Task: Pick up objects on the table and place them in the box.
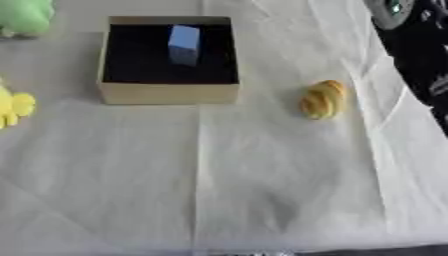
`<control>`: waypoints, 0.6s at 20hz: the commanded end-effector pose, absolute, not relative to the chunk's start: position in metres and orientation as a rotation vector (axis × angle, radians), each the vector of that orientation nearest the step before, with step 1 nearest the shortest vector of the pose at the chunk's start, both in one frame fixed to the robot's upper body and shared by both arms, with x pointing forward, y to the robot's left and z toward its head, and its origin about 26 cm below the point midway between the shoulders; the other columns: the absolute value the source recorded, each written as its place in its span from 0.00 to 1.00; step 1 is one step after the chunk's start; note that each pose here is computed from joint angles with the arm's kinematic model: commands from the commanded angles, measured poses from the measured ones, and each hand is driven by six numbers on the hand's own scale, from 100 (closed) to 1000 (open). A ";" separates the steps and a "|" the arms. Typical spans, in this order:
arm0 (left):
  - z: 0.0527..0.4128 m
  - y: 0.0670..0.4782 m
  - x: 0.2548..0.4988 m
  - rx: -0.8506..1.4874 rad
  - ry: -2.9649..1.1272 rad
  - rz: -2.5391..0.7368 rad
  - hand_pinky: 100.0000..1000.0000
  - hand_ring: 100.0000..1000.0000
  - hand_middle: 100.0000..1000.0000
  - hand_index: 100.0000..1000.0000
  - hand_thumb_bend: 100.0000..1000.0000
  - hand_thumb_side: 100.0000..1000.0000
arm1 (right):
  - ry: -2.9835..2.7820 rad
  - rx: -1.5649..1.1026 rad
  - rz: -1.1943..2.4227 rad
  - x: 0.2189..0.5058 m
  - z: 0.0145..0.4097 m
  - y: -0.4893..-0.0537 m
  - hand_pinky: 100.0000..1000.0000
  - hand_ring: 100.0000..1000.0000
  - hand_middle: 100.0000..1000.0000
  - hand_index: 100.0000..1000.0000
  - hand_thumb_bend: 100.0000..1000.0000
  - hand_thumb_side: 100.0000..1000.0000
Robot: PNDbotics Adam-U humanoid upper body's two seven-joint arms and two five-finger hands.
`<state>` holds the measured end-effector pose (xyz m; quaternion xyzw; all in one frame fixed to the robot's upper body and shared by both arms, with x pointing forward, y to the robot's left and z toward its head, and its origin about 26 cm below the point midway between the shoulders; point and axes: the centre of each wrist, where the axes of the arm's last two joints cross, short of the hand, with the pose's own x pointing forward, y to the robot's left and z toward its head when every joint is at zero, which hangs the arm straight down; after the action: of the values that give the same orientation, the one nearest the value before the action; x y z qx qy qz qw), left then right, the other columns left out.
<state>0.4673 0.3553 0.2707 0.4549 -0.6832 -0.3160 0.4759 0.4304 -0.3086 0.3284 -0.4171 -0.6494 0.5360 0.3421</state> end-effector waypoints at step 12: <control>0.288 0.362 0.464 1.161 -1.686 -0.768 0.81 0.91 0.89 0.93 0.57 0.44 | -1.744 -0.800 1.819 0.376 0.342 -0.234 0.68 0.62 0.49 0.61 0.03 0.00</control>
<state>0.4673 0.3555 0.2703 0.4571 -0.6815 -0.3181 0.4748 0.3826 -0.2325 0.3318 -0.2836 -0.6441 0.6615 0.2591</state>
